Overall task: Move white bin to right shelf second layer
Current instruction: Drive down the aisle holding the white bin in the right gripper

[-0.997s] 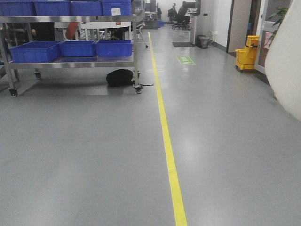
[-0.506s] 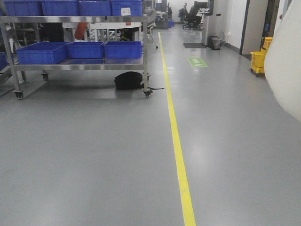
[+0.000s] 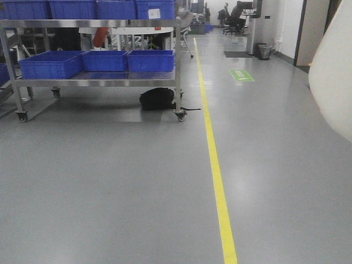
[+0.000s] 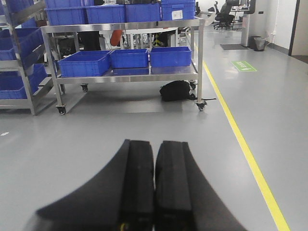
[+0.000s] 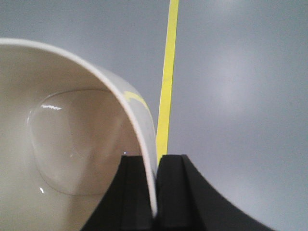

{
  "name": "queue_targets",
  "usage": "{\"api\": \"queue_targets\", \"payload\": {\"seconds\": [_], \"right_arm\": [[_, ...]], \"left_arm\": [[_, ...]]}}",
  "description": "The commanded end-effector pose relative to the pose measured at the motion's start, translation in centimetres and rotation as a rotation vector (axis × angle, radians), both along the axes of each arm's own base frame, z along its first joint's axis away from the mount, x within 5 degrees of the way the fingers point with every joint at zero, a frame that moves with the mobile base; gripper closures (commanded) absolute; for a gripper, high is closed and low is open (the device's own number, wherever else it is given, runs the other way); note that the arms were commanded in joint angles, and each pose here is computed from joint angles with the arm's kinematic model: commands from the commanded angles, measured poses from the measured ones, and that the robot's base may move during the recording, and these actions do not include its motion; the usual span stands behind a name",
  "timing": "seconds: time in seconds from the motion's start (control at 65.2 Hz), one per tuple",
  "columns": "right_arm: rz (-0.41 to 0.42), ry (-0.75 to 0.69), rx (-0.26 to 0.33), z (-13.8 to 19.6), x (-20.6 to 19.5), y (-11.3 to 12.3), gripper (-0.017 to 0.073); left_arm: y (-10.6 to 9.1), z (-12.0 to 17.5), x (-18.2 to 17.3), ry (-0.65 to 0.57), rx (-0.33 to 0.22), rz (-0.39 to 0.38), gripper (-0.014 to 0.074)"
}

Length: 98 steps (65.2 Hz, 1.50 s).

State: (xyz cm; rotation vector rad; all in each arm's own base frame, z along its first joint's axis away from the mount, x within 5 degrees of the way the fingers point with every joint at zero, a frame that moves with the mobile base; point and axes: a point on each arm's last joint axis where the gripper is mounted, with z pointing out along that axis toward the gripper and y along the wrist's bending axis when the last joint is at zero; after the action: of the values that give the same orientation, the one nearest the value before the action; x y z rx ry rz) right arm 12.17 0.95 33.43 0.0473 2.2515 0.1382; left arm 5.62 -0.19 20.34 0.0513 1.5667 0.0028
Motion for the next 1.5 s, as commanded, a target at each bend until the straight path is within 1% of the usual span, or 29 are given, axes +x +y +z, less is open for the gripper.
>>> {"api": "queue_targets", "payload": {"seconds": [0.0,1.488], "right_arm": [[0.000,-0.117,0.010,1.64,0.33,0.05,0.0491],[0.000,-0.117,0.010,1.62,0.34,0.05,0.0491]], "left_arm": [[0.03,-0.41,0.03,-0.060,-0.011,0.001,0.0509],[0.03,-0.41,0.03,-0.060,-0.011,0.001,0.0509]]}}
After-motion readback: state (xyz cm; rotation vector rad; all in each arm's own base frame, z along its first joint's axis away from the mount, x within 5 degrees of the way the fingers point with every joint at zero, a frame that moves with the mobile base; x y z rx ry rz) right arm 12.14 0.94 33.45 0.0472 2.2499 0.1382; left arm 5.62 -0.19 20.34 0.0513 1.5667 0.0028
